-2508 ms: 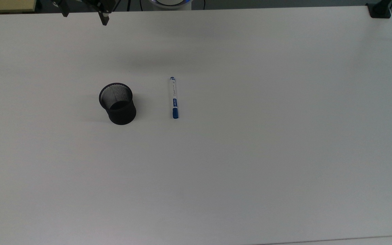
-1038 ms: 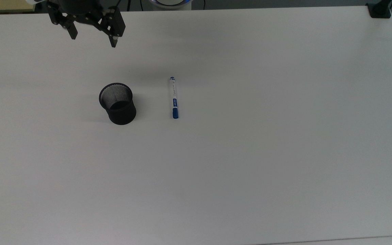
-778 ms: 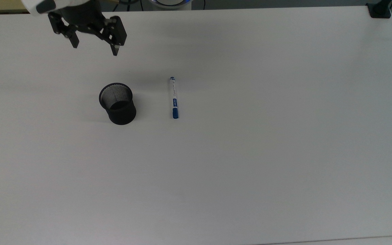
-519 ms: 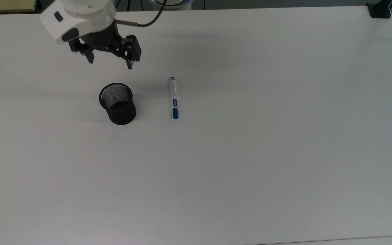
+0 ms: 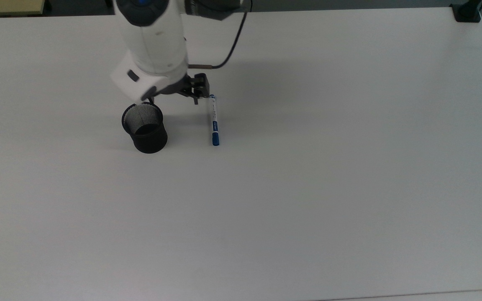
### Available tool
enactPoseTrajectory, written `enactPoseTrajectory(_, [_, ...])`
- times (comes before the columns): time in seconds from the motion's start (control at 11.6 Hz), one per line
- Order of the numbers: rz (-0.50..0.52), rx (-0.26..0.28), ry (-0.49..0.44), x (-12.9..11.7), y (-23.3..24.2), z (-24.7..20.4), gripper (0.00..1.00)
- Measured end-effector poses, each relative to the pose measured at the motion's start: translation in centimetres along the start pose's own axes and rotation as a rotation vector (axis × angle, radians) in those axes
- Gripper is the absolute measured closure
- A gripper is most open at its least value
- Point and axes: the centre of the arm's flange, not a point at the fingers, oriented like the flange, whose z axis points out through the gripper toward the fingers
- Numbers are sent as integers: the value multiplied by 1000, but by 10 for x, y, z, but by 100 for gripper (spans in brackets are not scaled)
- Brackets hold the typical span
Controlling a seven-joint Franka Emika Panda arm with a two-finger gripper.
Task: Insert the marker
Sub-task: 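Lower the gripper over the marker and close it around the marker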
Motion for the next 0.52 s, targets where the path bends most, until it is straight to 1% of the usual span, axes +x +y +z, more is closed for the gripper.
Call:
enactPoseTrajectory(0.17, [-47,-11,3,12,-31,24,0])
enactPoseTrajectory(0.35, [-85,-21,-29,20,-57,49,4])
enactPoseTrajectory(0.43, [-103,-26,-44,22,-69,59,12])
enactPoseTrajectory(0.52, [-125,-43,-60,23,-81,69,19])
